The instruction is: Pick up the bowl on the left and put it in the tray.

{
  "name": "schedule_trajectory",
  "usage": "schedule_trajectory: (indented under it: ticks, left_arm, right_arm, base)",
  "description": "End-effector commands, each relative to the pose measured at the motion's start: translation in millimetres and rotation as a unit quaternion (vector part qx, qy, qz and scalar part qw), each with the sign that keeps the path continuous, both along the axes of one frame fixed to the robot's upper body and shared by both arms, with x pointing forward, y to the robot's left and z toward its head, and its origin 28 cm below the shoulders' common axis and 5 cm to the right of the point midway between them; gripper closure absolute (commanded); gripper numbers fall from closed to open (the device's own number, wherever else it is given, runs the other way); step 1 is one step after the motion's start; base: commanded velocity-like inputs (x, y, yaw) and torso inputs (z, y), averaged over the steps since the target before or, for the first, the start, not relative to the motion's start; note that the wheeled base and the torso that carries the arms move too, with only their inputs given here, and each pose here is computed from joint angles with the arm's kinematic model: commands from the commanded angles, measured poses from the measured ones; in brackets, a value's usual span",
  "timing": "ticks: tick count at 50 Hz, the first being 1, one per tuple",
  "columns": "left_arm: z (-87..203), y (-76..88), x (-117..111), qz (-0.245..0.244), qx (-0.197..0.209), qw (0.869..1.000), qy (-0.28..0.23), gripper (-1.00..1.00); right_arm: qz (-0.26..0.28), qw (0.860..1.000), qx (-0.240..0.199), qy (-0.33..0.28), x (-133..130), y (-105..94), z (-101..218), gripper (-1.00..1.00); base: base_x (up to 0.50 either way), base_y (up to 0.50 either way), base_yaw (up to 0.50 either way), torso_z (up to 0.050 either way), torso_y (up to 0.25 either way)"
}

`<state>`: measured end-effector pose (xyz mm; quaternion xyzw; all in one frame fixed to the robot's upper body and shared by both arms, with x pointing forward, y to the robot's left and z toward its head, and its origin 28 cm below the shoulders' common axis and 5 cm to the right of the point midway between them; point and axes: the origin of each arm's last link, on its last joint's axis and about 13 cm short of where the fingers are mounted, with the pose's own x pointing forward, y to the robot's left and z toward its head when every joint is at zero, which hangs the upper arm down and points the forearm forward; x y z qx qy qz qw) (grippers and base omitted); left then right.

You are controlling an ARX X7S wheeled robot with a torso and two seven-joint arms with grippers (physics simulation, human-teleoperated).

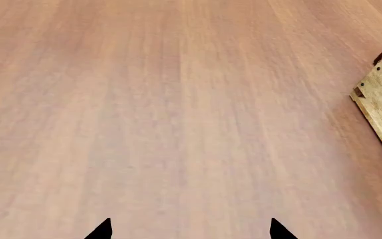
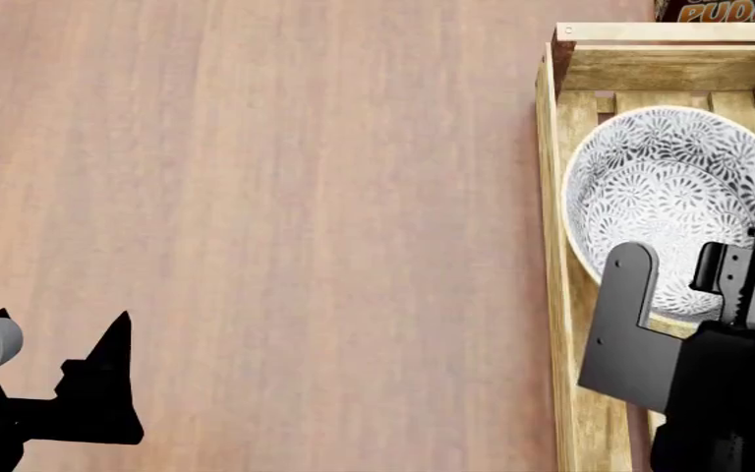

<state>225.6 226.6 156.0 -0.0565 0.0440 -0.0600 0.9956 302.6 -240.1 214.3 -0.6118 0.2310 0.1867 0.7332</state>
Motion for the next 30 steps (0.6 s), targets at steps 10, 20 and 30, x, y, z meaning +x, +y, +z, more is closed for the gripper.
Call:
schedule_trajectory:
  ticks: [10, 20, 30]
  left_arm:
    - [-0.1, 0.1, 0.2, -0.001, -0.001, 1.000, 0.000, -1.00]
    - [-0.3, 0.4, 0.1, 0.000, -0.001, 1.000, 0.000, -1.00]
    - [-0.2, 0.4, -0.3, -0.001, -0.001, 1.000, 0.000, -1.00]
  right_arm:
    - [-0.009, 1.000, -0.003, 0.010, -0.8, -2.5, -2.9, -1.00]
    - [-0.009, 1.000, 0.001, 0.012, -1.4, -2.2, -0.9, -1.00]
    - [-0.006, 1.000, 0.003, 0.010, -2.0, -1.4, 3.0, -1.00]
  base:
    - [0.00, 0.00, 0.00, 0.000, 0.000]
    - [0.00, 0.00, 0.00, 0.000, 0.000]
    - [0.00, 0.00, 0.00, 0.000, 0.000]
